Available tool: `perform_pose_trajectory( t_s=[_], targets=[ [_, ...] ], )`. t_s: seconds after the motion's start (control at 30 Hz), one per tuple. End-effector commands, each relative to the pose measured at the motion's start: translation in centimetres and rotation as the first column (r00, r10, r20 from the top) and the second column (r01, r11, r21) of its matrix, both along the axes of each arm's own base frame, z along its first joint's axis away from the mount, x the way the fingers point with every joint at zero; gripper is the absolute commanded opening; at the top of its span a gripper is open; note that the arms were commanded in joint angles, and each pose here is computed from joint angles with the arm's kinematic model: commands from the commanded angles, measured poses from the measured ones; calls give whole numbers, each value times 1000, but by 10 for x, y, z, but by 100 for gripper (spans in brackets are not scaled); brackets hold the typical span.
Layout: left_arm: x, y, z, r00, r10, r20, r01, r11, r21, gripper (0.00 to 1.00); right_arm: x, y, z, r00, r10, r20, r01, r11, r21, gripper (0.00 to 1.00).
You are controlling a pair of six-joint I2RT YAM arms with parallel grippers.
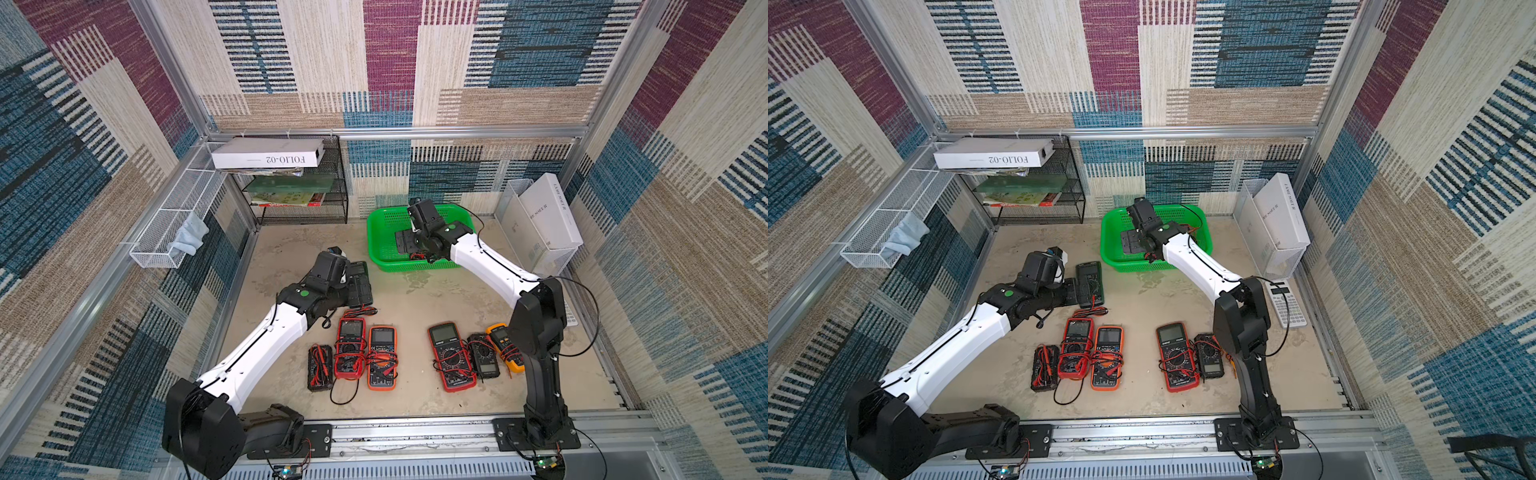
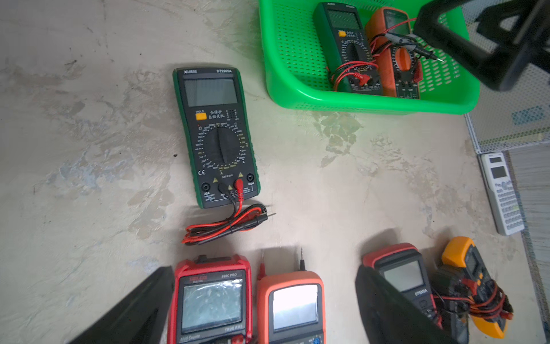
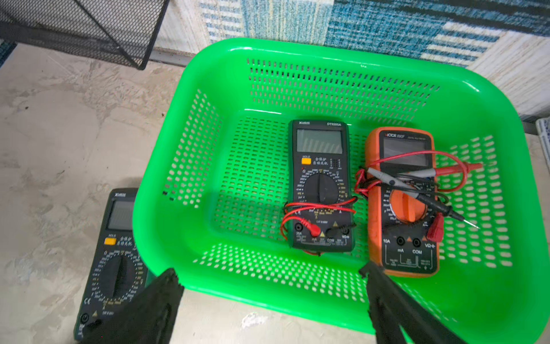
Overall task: Put the multimeter into the basket
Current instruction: Place the multimeter in the basket, then pick up the multimeter from the center of the board.
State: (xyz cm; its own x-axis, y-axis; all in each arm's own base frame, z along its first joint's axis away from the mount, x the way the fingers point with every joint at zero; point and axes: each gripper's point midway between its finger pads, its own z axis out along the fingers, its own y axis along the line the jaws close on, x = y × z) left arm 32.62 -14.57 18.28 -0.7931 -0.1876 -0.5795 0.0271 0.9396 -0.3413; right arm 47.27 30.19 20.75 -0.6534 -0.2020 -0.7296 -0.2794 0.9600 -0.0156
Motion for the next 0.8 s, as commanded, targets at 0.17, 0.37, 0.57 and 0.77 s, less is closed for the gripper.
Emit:
perform_pose_trajectory(
  t_s=[0.17,0.37,0.57,0.77],
  targets=[
    [-20,27,-10,997,80,1,-80,996,31,100,-45,23,12,997,-19,71,20,1000,-14,99],
    [-33,42,-16,994,111,-12,-111,993,27,100,-71,56,-3,998,10,63,-9,1000,-13,100],
    [-38,58,-24,987,155,-48,-155,988,15,100,-86,95,-39,994,97,-48,-94,993,65,100],
    [-39,74,-32,970,222,-99,-226,974,-33,100,-92,117,-65,988,119,-95,-110,990,89,100]
  ],
)
